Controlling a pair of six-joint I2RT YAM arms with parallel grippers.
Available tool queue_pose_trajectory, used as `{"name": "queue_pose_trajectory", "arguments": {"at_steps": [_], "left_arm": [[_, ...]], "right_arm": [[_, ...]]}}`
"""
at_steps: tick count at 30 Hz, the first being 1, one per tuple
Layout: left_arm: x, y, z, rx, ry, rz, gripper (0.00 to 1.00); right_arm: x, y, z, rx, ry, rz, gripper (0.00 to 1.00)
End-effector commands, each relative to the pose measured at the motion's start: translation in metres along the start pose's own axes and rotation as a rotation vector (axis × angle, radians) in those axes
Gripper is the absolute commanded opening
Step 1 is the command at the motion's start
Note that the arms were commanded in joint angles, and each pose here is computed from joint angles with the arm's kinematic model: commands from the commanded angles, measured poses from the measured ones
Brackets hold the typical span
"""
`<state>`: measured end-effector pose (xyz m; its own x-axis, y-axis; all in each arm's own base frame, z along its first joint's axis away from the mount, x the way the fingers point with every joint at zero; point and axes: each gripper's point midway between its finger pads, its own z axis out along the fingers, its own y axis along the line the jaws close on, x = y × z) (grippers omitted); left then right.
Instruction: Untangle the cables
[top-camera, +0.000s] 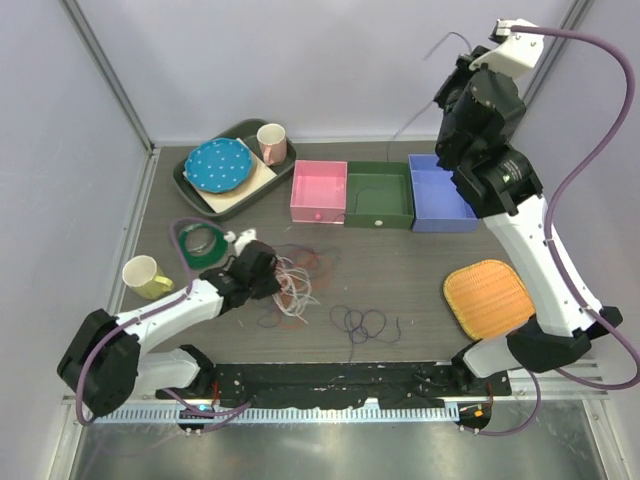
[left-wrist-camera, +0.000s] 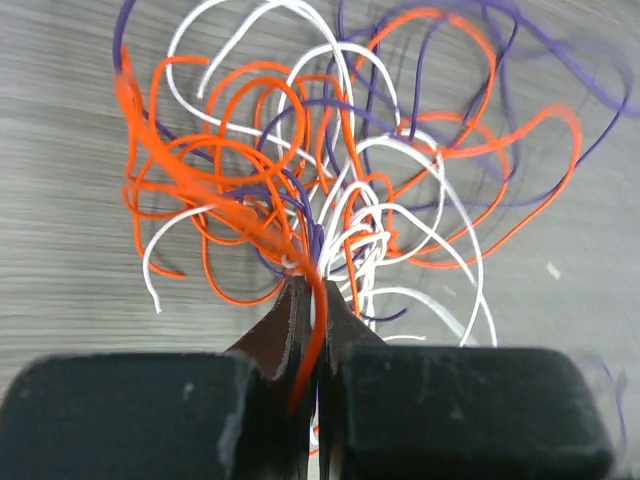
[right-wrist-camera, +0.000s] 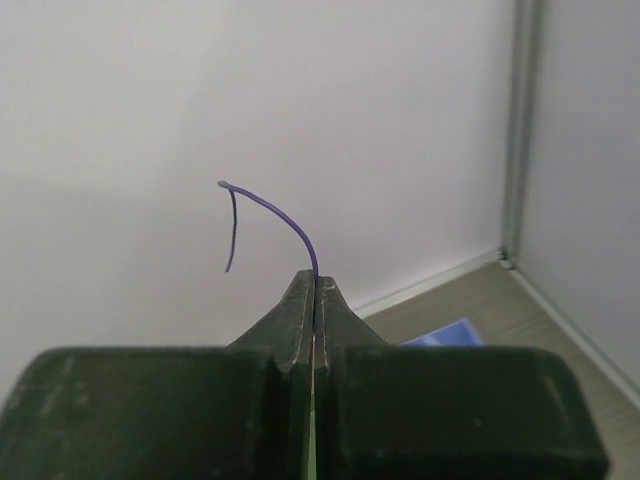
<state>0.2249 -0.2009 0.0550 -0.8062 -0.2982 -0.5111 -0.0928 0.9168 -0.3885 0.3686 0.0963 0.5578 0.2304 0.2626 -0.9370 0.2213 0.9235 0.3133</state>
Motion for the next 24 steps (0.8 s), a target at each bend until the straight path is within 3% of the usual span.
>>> {"name": "queue_pose_trajectory", "arguments": {"at_steps": [1,13,19,24], "left_arm": [[-0.008,0.073,-0.005,-0.224,-0.045,-0.110,0.00],[-0.012,0.102,-0.010,-0.352,-0.048,-0.133,0.00],[-0.013,0.107,-0.013,-0.383,-0.047,-0.125,0.00],[-0.012,0.069,-0.005,-0.176,-0.012,-0.108,0.00]], "right_arm": [[-0.039,-0.064,0.011,0.216,-0.086,-0.047,0.01],[-0.106,-0.156,0.040,0.603,-0.221,-0.159,0.01],[-0.147,-0.170,0.031,0.680,-0.304,-0.184,0.01],[-0.138,-0.144,0.046,0.466,-0.298,-0.234,0.01]]}}
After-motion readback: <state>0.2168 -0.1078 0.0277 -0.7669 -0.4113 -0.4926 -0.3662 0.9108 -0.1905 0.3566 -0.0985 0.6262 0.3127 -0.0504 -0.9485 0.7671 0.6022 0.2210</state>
